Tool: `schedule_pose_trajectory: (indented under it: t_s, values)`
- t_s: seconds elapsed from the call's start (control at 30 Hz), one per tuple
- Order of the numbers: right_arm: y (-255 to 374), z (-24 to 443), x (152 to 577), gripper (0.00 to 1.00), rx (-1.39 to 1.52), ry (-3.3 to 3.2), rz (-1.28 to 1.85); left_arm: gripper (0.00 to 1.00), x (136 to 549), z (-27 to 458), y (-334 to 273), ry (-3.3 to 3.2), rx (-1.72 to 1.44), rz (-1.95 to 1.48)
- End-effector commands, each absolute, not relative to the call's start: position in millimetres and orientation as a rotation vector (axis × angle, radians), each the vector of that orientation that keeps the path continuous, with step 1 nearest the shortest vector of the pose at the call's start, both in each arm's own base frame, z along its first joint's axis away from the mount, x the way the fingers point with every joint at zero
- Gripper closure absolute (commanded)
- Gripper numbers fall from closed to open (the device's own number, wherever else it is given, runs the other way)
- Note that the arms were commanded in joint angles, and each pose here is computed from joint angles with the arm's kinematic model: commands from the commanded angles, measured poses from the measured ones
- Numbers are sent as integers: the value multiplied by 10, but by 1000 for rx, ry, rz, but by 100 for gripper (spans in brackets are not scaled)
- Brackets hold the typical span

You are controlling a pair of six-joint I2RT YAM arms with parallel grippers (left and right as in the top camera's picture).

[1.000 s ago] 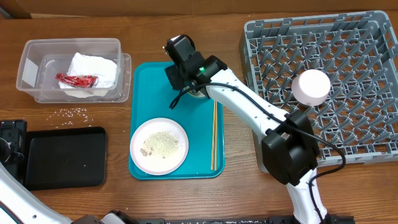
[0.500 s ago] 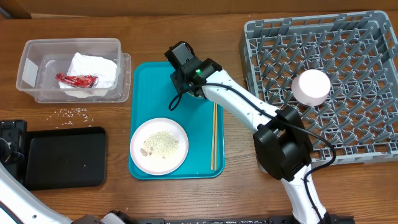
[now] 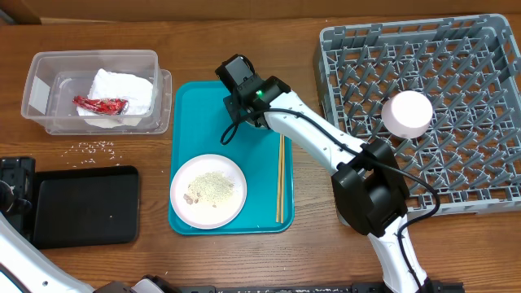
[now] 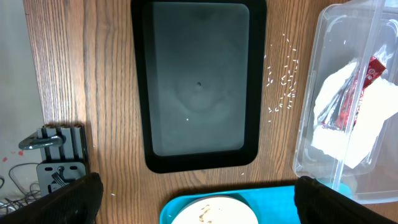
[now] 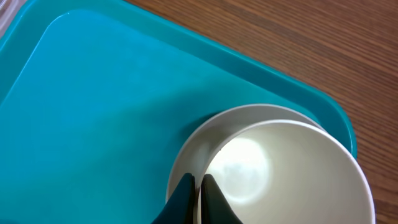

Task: Sort waste into correct bins and load items into the dishwasher
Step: 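Move the right gripper to the white cup on the tray and grasp it, then lift the white cup with the right gripper to the rack's top edge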

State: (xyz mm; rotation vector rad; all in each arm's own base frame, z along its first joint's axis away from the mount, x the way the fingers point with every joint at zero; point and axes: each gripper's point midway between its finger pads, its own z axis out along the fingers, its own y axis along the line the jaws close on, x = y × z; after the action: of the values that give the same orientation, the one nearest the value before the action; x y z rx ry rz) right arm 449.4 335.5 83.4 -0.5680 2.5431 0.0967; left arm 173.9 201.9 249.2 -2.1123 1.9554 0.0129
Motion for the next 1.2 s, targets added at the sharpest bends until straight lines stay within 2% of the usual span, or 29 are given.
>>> schedule_pose_trajectory:
  t_s: [0.0, 0.1, 0.3, 0.4, 0.57, 0.63, 0.8, 1.17]
  values:
    - [3399, 1163, 4581, 96, -484, 2502, 139, 0, 1719, 2540, 2012, 1918, -2123, 11]
    - [3410, 1561, 4605, 96, -465, 2447, 173, 0, 1719, 2540, 2012, 1918, -2123, 11]
    - [3264, 2648, 4629, 96, -320, 2291, 295, 0, 1720, 2540, 2013, 1918, -2123, 11]
    - [2912, 3183, 4597, 96, -204, 2238, 333, 0, 1719, 2540, 2012, 1918, -2123, 11]
    - [2228, 3657, 4498, 96, -93, 2222, 388, 0, 1719, 2540, 2012, 1918, -2123, 11]
    - [1757, 3763, 4457, 96, -18, 2249, 429, 0, 1719, 2540, 2012, 1918, -2123, 11]
    - [1001, 3662, 4452, 96, 142, 2336, 556, 0, 1719, 2540, 2012, 1918, -2123, 11]
    - [440, 3359, 4577, 96, 36, 2250, 1009, 0, 1719, 2540, 2012, 1918, -2123, 11]
